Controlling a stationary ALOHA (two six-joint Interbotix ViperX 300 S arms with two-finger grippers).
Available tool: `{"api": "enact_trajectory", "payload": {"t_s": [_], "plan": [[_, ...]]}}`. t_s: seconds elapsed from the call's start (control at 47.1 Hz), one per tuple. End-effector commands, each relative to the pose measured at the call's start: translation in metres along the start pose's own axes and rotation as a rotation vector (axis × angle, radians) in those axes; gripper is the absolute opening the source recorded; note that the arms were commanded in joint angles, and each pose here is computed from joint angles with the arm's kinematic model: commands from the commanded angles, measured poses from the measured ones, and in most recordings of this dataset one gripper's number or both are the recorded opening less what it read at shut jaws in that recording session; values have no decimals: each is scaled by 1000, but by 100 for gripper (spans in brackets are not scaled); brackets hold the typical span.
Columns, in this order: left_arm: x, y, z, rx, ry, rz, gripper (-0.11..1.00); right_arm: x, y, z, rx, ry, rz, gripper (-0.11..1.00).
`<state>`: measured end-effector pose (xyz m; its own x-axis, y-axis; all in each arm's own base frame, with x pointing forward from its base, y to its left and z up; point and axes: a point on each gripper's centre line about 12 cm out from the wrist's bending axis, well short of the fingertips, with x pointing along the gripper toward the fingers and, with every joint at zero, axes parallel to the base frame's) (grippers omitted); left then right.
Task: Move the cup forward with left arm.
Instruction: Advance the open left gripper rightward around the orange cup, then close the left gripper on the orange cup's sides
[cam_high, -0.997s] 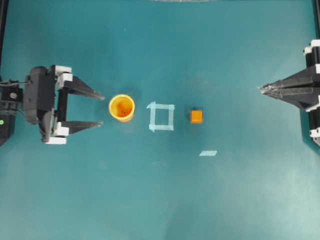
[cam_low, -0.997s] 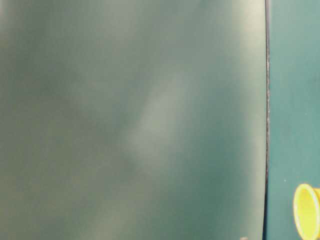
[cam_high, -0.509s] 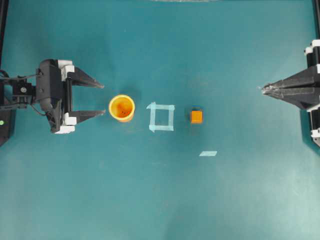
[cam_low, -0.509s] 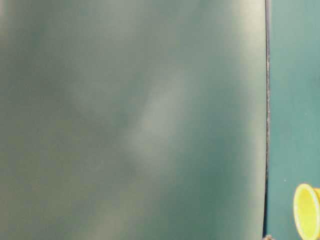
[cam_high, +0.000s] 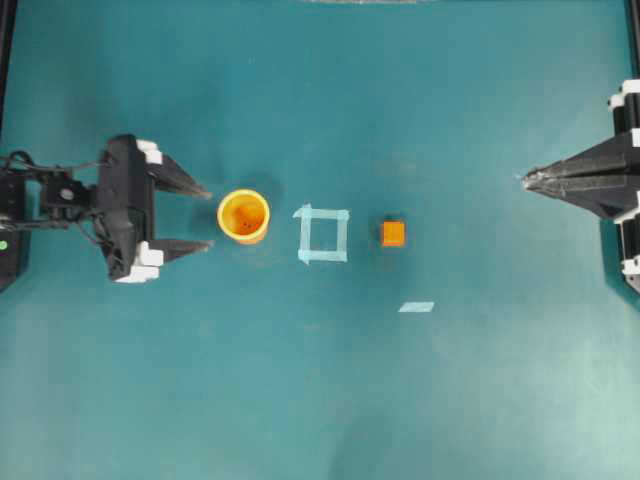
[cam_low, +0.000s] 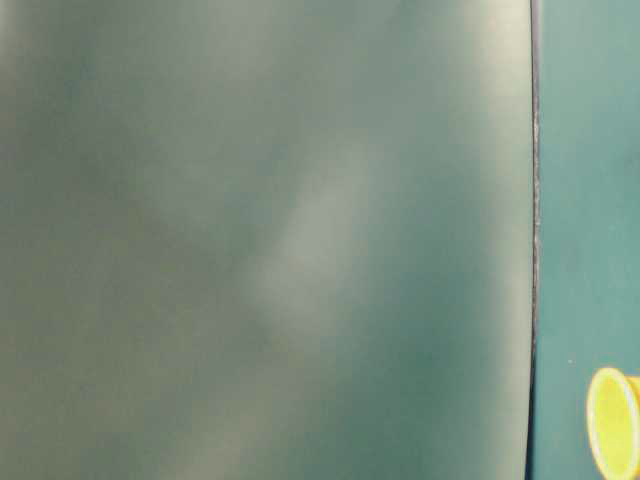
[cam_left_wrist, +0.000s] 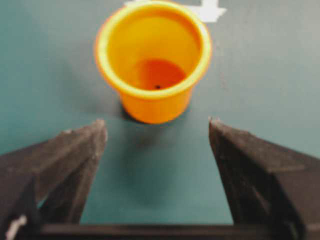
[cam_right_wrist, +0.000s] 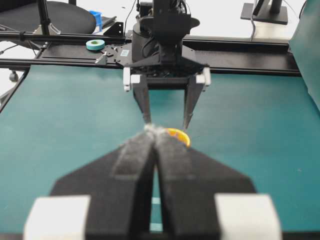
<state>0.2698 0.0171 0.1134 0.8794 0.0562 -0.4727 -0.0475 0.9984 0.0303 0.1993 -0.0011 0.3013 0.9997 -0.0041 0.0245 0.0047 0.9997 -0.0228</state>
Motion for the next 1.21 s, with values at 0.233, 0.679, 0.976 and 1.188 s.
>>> {"api": "enact_trajectory", "payload": {"t_s": [0.233,0.679,0.976,1.188], "plan": [[30,-3,5,4,-8,-9,81,2,-1,19,1,-48,-2,0],[48,11,15,5,-49,29,80,2,-1,20,1,-52,-3,0],[53,11,16,5,-63,29,79,2,-1,21,3,-52,-3,0],[51,8,15,11,-67,21,64,2,-1,21,6,-51,-2,0]]}}
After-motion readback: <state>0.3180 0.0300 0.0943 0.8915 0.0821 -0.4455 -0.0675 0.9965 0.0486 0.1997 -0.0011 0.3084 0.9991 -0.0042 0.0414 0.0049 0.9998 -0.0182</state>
